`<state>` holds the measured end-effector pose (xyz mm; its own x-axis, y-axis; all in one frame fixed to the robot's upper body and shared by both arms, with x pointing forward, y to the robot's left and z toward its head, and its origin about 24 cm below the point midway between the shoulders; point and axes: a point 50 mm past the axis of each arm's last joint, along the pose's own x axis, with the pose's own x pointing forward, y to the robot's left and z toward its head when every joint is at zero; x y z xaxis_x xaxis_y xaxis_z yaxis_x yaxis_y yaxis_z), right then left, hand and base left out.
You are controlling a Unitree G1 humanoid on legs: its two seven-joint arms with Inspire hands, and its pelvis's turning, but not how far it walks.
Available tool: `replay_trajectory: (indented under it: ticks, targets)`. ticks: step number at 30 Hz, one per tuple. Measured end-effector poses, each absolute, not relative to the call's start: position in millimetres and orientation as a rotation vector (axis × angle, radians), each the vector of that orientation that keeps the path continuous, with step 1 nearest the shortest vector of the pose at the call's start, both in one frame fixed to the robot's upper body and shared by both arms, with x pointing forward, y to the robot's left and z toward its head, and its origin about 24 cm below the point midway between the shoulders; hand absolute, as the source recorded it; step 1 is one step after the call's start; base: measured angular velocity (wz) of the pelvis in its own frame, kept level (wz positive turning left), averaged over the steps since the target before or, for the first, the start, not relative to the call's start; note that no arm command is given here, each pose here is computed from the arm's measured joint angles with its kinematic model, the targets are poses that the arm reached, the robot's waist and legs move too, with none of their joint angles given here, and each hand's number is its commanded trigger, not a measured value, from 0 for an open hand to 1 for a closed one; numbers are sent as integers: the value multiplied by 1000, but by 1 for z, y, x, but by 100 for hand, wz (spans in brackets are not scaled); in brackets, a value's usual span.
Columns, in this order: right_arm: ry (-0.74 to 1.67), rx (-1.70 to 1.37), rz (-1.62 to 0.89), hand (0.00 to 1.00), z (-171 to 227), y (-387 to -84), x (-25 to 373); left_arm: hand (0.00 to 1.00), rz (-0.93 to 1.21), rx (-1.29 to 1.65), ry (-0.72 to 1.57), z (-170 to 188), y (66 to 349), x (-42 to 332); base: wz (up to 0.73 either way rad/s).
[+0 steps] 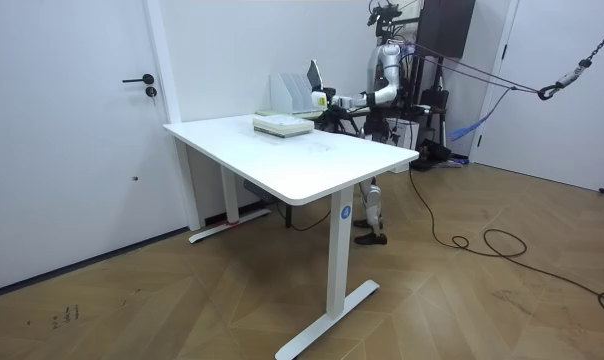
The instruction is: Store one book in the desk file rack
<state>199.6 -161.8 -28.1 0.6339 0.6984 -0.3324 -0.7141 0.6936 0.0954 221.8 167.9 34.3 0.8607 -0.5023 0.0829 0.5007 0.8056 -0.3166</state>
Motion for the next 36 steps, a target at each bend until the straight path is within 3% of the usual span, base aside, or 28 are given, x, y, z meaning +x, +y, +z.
replay_trajectory:
  ticks: [15,36]
  targets:
    - [114,342,650,0,13,-201,216,100,-501,-537,15,34,202,218,0]
    - [91,468,669,0,25,-203,218,100,-669,-622,77,29,195,211,-1]
